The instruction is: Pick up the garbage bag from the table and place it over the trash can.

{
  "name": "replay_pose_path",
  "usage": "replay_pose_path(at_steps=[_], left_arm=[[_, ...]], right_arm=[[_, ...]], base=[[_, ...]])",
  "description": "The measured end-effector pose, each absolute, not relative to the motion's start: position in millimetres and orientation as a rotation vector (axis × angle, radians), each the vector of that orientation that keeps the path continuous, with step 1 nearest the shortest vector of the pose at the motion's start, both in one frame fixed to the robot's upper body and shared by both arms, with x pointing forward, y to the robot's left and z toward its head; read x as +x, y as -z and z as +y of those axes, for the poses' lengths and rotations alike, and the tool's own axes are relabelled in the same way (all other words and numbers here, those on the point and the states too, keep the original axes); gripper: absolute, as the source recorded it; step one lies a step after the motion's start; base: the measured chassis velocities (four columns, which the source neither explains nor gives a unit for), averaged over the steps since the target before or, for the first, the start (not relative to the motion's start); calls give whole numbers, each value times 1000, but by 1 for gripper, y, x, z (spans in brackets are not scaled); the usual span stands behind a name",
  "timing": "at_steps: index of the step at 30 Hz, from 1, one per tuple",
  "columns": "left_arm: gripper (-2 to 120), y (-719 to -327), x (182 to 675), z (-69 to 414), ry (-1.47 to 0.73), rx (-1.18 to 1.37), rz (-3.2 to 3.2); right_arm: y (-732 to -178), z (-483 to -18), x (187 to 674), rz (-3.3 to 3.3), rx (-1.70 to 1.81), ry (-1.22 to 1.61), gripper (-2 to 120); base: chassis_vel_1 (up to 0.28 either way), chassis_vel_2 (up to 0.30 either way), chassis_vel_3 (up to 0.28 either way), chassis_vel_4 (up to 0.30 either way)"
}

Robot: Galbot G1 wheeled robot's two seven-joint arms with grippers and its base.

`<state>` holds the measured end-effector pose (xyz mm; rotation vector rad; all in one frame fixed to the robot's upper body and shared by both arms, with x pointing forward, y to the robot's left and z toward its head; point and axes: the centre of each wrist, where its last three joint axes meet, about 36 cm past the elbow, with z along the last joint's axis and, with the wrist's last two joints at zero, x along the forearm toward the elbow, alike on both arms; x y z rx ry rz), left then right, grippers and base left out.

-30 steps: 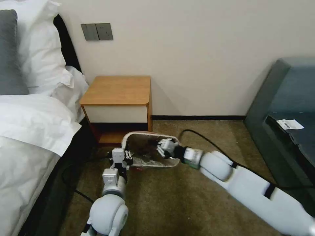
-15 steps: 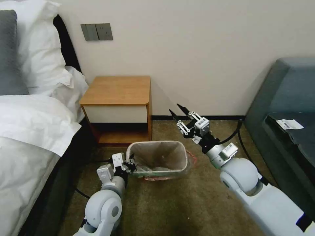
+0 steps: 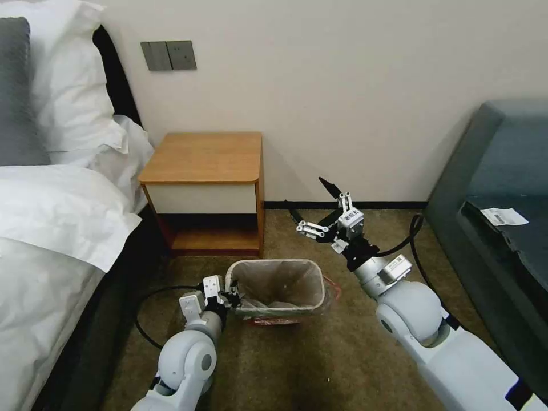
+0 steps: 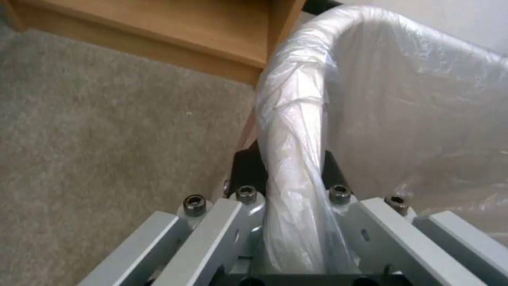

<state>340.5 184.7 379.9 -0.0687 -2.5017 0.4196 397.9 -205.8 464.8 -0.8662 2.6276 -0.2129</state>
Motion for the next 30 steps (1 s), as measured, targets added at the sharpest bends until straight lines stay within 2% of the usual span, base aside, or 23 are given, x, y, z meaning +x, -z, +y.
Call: replay_pose_path(at_steps=[5, 8, 9, 12, 13, 15, 16, 19, 20, 23, 24, 27, 30], left_arm=[[11, -375, 340, 182, -401, -67, -2509], [25, -374, 339, 180, -402, -65, -2513], [25, -374, 339, 180, -402, -65, -2513], [37, -373, 339, 181, -399, -62, -2515], [37, -373, 339, 181, -399, -62, -2515], [48, -377, 337, 181, -402, -63, -2522], [48, -377, 337, 181, -402, -63, -2522], [63, -384, 334, 182, -400, -65, -2539], [63, -384, 334, 182, -400, -65, -2539], [78, -388, 334, 185, -381, -64, -2561], [78, -388, 334, 185, -381, -64, -2561], [92, -392, 334, 191, -337, -69, -2628], [98, -395, 333, 195, -325, -72, -2664]], right_arm=[[-463, -204, 399, 2629, -869, 205, 100], [-460, -205, 400, 2638, -868, 209, 100], [-460, -205, 400, 2638, -868, 209, 100], [-459, -205, 401, 2637, -869, 207, 100], [-459, -205, 401, 2637, -869, 207, 100], [-458, -205, 400, 2638, -870, 206, 100], [-458, -205, 400, 2638, -870, 206, 100], [-458, -204, 401, 2639, -865, 200, 100], [-458, -204, 401, 2639, -865, 200, 100], [-456, -200, 400, 2644, -850, 176, 100], [-456, -200, 400, 2644, -850, 176, 100], [-447, -189, 396, 2690, -752, 123, 100], [-438, -179, 391, 2750, -660, 50, 100]], base=[[0, 0, 0, 0], [0, 0, 0, 0], [0, 0, 0, 0], [0, 0, 0, 0], [0, 0, 0, 0], [0, 0, 0, 0], [0, 0, 0, 0], [0, 0, 0, 0], [0, 0, 0, 0], [0, 0, 0, 0], [0, 0, 0, 0], [0, 0, 0, 0], [0, 0, 0, 0]])
